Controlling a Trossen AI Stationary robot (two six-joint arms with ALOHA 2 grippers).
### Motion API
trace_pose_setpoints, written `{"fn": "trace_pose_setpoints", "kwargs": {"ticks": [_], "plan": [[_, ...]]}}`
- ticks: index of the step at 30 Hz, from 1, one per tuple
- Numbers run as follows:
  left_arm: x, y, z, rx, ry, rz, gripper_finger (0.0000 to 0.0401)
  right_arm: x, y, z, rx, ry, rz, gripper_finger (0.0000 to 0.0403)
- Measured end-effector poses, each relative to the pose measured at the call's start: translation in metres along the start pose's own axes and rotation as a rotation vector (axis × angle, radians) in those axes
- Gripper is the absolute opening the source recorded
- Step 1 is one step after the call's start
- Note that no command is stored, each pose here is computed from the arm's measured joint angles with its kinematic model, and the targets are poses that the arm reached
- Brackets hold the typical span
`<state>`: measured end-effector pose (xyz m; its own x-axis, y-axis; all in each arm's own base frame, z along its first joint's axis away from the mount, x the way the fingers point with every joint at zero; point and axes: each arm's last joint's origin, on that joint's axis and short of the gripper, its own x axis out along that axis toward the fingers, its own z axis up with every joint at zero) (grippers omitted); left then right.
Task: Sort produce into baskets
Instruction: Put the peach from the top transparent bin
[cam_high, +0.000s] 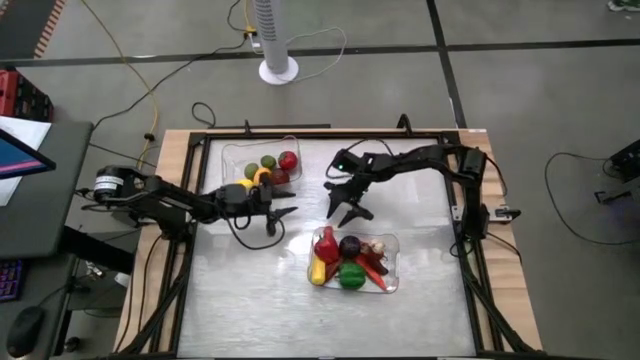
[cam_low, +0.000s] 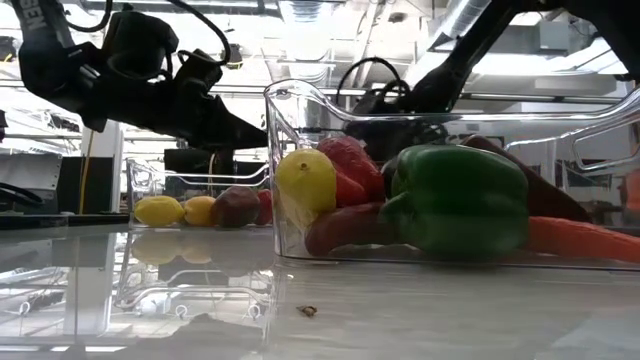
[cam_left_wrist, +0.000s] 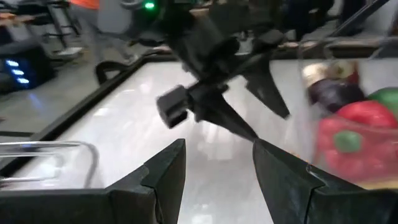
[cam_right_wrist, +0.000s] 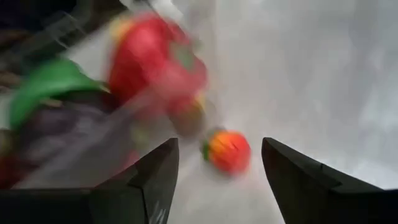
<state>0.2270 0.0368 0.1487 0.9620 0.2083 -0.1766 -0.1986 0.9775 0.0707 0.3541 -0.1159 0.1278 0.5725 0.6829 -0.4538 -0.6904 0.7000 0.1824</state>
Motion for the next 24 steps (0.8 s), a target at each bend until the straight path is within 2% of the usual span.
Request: {"fn": "trace_pose_setpoints", "kwargs": {"ticks": [2, 8, 12, 21, 24], "plan": [[0.0, 0.002, 0.0, -0.028, 0.003, -0.014, 0.0173, -0.001, 0.003, -0.004, -0.037, -0.03, 0.036, 0.0254], [0.0, 0.007, -0.002, -0.095, 0.029, 0.007, 0.0173, 0.012, 0.009, -0.011, -0.138, -0.003, 0.028, 0.0253], [0.004, 0.011, 0.002, -0.119, 0.039, 0.021, 0.0173, 0.027, 0.014, -0.004, -0.198, 0.057, -0.012, 0.0255], [0.016, 0.012, 0.012, -0.115, 0.115, 0.022, 0.0173, 0.055, 0.029, 0.01, -0.324, 0.061, 0.02, 0.0256], [0.019, 0.012, 0.013, -0.114, 0.161, 0.022, 0.0173, 0.059, 0.029, 0.013, -0.358, 0.103, -0.052, 0.0256]]}}
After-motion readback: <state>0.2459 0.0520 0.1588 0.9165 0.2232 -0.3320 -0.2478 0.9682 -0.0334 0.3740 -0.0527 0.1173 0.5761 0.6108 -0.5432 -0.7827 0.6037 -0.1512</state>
